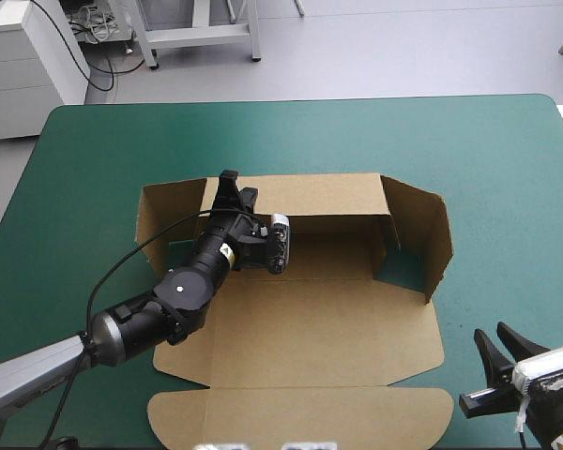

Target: Fold the box

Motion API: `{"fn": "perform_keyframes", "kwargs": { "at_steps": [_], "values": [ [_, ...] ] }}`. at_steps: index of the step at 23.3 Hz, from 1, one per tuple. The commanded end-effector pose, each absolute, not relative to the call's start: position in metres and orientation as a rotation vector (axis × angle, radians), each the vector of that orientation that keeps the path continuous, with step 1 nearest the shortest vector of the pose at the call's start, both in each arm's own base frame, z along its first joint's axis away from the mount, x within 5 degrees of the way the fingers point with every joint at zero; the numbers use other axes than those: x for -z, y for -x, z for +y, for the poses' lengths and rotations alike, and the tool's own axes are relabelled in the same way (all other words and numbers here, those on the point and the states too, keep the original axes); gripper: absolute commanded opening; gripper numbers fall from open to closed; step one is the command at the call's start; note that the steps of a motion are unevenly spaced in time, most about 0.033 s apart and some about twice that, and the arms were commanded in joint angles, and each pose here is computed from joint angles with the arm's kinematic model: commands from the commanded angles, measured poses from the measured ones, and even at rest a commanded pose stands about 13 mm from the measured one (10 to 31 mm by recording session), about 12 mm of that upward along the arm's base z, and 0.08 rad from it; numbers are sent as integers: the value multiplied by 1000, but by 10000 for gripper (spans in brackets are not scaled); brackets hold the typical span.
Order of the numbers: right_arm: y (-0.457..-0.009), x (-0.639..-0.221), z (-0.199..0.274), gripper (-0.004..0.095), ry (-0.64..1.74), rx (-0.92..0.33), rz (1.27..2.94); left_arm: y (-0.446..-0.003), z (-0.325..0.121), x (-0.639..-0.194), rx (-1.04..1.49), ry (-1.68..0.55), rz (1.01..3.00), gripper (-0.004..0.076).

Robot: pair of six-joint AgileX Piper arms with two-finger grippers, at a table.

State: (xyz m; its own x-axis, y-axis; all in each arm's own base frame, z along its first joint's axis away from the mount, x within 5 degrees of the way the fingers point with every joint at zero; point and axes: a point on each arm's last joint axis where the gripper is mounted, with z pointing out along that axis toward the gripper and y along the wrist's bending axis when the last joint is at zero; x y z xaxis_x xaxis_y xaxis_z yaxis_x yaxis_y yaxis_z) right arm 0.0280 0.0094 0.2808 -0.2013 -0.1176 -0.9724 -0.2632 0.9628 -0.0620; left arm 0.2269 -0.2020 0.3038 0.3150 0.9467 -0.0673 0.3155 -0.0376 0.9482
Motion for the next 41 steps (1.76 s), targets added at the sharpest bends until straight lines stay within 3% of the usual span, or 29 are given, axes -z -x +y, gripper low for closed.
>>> {"fn": "perform_keyframes", "kwargs": {
  "at_steps": [1,3,7,11,14,19,24,33,36,41],
  "values": [
    [-29,-294,9,724,273,-128,1699,-226,-201,-323,-798,-1504,1151,-8],
    [-29,-294,9,823,274,-128,1701,-226,-201,-323,-798,-1504,1151,-8],
    [-26,-304,8,821,224,-166,1737,-226,-201,-323,-798,-1504,1151,-8],
    [-37,-351,8,821,150,-186,1832,-226,-201,-325,-830,-1517,1106,-8],
    [-74,-393,15,821,116,-194,1941,-226,-201,-325,-830,-1517,1109,-8],
    [-153,-435,27,821,134,-84,2164,-226,-200,-325,-841,-1506,1124,-8],
    [-214,-443,35,819,149,16,2308,-227,-198,-325,-857,-1495,1138,-8],
    [-308,-451,53,817,161,26,2366,-227,-198,-325,-861,-1493,1140,-8],
    [-332,-436,45,817,99,-41,2420,-227,-198,-325,-861,-1493,1140,-8],
    [-361,-406,23,817,-32,-358,2495,-227,-197,-325,-858,-1486,1152,-8]
  ]
}}
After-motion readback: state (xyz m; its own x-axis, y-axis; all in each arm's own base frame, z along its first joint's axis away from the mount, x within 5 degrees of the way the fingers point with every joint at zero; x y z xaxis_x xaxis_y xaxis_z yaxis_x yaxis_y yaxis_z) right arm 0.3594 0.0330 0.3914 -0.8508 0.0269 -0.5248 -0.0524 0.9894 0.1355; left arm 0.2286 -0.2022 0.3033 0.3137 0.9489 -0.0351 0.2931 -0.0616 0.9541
